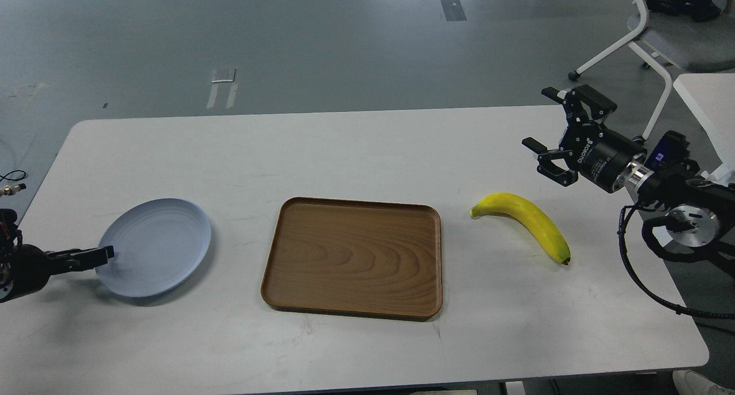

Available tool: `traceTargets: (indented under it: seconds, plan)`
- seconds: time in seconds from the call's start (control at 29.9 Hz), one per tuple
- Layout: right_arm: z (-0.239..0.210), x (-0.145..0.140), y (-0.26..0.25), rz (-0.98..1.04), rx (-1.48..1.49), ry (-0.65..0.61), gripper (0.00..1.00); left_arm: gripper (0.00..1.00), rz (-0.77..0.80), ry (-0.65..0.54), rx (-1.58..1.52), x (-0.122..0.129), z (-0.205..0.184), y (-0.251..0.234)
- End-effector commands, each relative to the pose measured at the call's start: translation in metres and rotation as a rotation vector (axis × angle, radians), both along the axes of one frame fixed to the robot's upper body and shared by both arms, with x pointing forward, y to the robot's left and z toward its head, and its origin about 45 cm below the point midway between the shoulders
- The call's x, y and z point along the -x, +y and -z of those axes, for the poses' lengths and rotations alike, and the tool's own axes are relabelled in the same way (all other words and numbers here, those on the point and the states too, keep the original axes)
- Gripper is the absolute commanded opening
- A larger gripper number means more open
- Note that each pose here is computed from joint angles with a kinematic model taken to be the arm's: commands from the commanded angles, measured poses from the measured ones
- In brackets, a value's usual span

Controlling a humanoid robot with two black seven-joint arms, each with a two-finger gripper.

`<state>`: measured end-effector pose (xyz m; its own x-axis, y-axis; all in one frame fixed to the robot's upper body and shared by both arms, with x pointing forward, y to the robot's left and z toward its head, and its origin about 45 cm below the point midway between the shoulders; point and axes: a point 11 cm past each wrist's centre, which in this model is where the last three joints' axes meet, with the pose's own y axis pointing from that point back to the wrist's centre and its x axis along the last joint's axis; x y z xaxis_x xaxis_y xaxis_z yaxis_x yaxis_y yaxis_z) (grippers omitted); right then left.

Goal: Place banana on plate with both arms
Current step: 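Grasp the rim of the light blue plate with the left gripper, then lift the plate and carry it onto the wooden tray with left gripper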

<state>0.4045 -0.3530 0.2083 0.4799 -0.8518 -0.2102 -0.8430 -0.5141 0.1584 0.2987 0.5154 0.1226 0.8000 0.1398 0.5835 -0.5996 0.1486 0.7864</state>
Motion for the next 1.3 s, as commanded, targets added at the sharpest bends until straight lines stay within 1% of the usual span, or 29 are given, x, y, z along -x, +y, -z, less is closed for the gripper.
traceTargets:
  seconds: [0.0, 0.23, 0.53, 0.74, 0.77, 0.84, 0.97, 1.04, 1.14, 1.2, 1.27]
  plan:
    - [0.000, 0.000, 0.000, -0.001, 0.001, 0.000, 1.00, 0.00, 0.002, 0.001, 0.002, 0.000, 0.001, -0.001]
    - [0.002, 0.001, 0.000, 0.001, 0.001, 0.006, 1.00, 0.00, 0.005, 0.000, 0.001, -0.001, 0.000, -0.002]
    - [0.003, 0.002, -0.001, 0.002, 0.002, 0.007, 1.00, 0.00, 0.020, -0.025, 0.009, -0.011, -0.007, -0.008]
    - [0.003, 0.002, -0.001, 0.003, 0.001, 0.006, 1.00, 0.00, 0.034, -0.080, 0.027, -0.033, -0.027, -0.016]
    - [0.003, 0.002, -0.001, 0.003, 0.001, 0.006, 1.00, 0.00, 0.038, -0.108, 0.052, -0.044, -0.037, -0.024]
    - [0.003, 0.002, -0.001, 0.003, 0.001, 0.006, 1.00, 0.00, 0.043, -0.135, 0.084, -0.054, -0.048, -0.032]
    - [0.003, 0.002, -0.001, 0.003, 0.001, 0.006, 1.00, 0.00, 0.098, -0.175, 0.155, -0.093, -0.095, -0.064]
    - [0.003, 0.001, -0.002, 0.003, 0.003, 0.005, 1.00, 0.00, 0.127, -0.176, 0.173, -0.100, -0.106, -0.076]
    - [0.002, 0.001, -0.003, 0.005, 0.005, 0.005, 1.00, 0.00, 0.223, -0.194, 0.217, -0.109, -0.123, -0.112]
    - [0.002, 0.001, -0.003, 0.005, 0.005, 0.005, 1.00, 0.00, 0.304, -0.194, 0.255, -0.107, -0.128, -0.141]
    - [0.002, 0.001, -0.003, 0.007, 0.005, 0.005, 1.00, 0.00, 0.407, -0.189, 0.315, -0.102, -0.132, -0.182]
